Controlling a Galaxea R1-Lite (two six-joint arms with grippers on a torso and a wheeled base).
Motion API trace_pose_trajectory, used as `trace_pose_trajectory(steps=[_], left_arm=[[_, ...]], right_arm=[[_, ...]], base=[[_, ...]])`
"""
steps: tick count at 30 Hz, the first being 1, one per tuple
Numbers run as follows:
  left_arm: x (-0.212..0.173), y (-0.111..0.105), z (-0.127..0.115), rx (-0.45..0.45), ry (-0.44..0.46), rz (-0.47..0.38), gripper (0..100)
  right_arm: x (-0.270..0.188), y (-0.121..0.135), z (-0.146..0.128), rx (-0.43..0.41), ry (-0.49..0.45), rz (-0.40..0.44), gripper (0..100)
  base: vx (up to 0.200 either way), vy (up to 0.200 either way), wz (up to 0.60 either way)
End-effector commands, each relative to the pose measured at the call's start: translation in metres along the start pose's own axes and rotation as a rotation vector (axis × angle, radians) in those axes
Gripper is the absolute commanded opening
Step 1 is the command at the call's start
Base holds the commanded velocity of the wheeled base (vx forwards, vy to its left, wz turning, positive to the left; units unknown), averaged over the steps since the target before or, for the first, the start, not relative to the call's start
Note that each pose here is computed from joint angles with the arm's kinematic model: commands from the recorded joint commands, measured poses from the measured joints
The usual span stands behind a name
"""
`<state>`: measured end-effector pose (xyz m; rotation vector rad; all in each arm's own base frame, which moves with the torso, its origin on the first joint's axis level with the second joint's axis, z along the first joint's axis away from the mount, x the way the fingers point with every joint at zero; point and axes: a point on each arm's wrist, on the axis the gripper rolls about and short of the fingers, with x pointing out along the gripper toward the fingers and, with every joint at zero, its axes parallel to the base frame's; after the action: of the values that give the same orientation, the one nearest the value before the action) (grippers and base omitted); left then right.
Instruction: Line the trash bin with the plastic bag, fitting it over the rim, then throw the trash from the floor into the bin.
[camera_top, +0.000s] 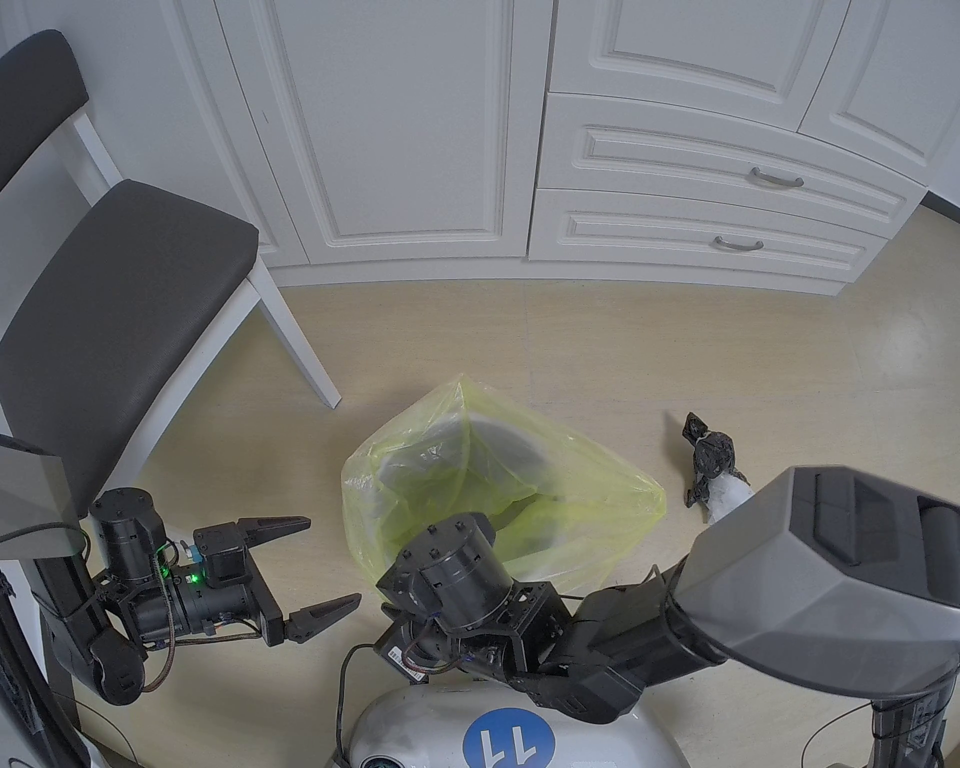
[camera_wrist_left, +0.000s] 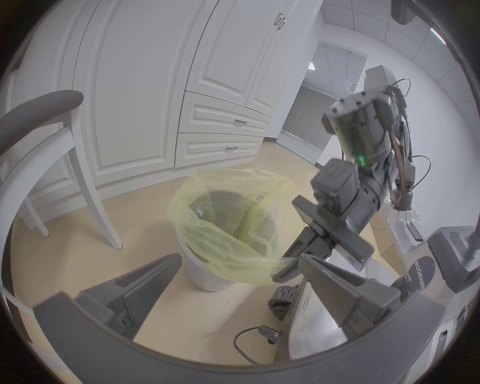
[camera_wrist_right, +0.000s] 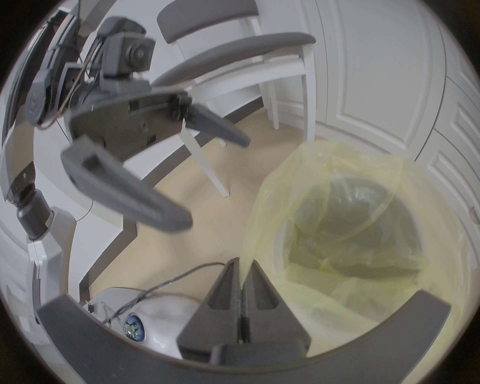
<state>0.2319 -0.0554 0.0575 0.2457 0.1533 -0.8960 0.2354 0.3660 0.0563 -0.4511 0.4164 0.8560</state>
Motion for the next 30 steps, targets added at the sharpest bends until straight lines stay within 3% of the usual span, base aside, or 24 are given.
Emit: trace_pose_trajectory(steps=[1, 9, 16, 21, 22, 30], left_arm=[[0.001, 0.0, -0.001, -0.002, 0.002, -0.002, 100], [0.003, 0.001, -0.003, -0.008, 0.009, -0.005, 100], [0.006, 0.0, -0.005, -0.009, 0.013, -0.014, 100], [0.01, 0.0, -0.006, -0.011, 0.015, -0.024, 100], [0.012, -0.003, -0.01, -0.019, 0.026, -0.039, 100], [0.015, -0.002, -0.015, -0.028, 0.04, -0.044, 100]], right_arm=[[0.011, 0.005, -0.021, -0.003, 0.064, 0.008, 0], [0.017, -0.005, -0.025, 0.009, 0.053, -0.017, 0], [0.014, -0.002, -0.036, 0.0, 0.083, -0.008, 0], [0.01, 0.01, -0.035, -0.018, 0.046, 0.012, 0], [0.01, 0.012, -0.036, -0.019, 0.043, 0.016, 100], [0.003, 0.023, -0.036, 0.046, -0.022, 0.018, 100]], base=[[0.0, 0.0, 0.0], [0.0, 0.0, 0.0], [0.0, 0.0, 0.0], [0.0, 0.0, 0.0], [0.0, 0.0, 0.0], [0.0, 0.0, 0.0]])
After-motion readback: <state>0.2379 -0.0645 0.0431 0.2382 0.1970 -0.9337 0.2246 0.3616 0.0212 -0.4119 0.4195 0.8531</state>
